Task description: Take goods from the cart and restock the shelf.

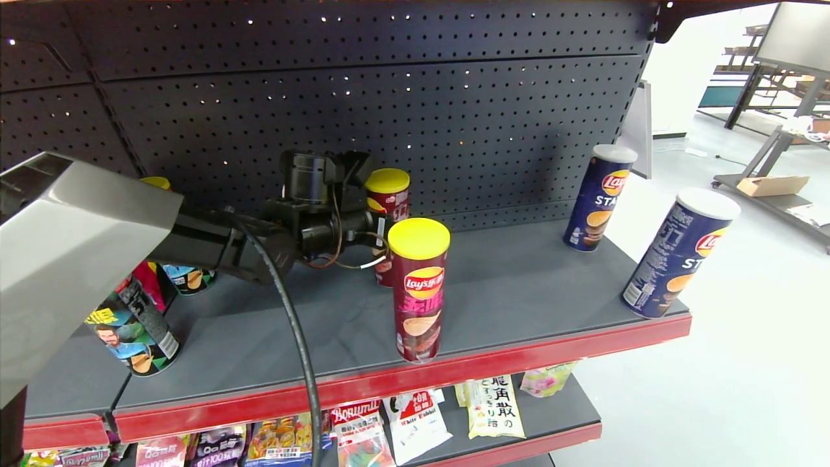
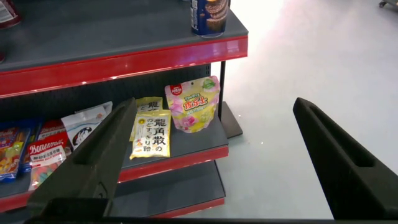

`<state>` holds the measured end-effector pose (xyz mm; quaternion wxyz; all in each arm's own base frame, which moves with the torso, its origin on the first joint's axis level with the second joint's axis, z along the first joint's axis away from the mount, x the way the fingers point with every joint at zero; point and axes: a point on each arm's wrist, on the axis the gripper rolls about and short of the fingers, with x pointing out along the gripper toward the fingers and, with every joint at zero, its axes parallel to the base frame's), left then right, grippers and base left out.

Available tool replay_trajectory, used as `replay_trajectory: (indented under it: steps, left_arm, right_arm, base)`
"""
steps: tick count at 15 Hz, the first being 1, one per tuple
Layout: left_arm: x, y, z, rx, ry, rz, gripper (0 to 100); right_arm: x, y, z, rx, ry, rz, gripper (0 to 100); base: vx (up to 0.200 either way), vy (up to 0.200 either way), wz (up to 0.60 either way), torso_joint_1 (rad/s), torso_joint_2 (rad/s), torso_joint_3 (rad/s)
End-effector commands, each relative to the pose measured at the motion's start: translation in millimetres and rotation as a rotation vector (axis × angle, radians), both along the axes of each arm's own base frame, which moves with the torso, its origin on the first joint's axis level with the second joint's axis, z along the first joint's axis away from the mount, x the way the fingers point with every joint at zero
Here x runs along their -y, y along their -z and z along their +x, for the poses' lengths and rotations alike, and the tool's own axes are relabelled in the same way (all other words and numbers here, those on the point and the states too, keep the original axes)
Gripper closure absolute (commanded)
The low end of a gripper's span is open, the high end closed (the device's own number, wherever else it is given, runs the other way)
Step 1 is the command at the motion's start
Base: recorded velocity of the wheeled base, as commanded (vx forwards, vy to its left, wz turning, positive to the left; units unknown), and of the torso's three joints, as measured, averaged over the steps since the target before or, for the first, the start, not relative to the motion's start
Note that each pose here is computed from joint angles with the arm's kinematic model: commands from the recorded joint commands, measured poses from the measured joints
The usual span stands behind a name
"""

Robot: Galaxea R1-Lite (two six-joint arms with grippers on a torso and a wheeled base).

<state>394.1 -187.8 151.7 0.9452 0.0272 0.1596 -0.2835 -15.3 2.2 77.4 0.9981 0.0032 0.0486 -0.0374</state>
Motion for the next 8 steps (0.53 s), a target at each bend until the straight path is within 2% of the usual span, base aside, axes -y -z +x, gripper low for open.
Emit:
replay_trajectory:
  steps: [1,3,5,7,8]
  left_arm:
    - [-8.3,-10.2,-16,-0.029,0.001,0.018,0]
    - [-20.9,-13.5,-32,-0.070,-0.010,0.043,0]
    - [-33.1,-11.2,-40,-0.094,-0.031,0.054,0]
    - [-44.2,-3.7,-57,-0.140,-0.041,0.075,0]
    - [-49.0,2.8,-64,-0.162,-0.042,0.096,0]
  right_arm:
    - [0,0,0,-0.002,-0.001,0.000,0]
    - [0,0,0,-0.001,-0.001,0.000,0]
    - [0,0,0,-0.002,0.000,0.000,0]
    - [0,0,0,-0.001,0.000,0.000,0]
    - [0,0,0,-0.001,0.000,0.000,0]
  base:
    - [0.000,0.000,0.00,0.000,0.00,0.000]
    - [0.000,0.000,0.00,0.000,0.00,0.000]
    - [0.000,0.000,0.00,0.000,0.00,0.000]
    - [0.000,0.000,0.00,0.000,0.00,0.000]
    - [0.000,0.000,0.00,0.000,0.00,0.000]
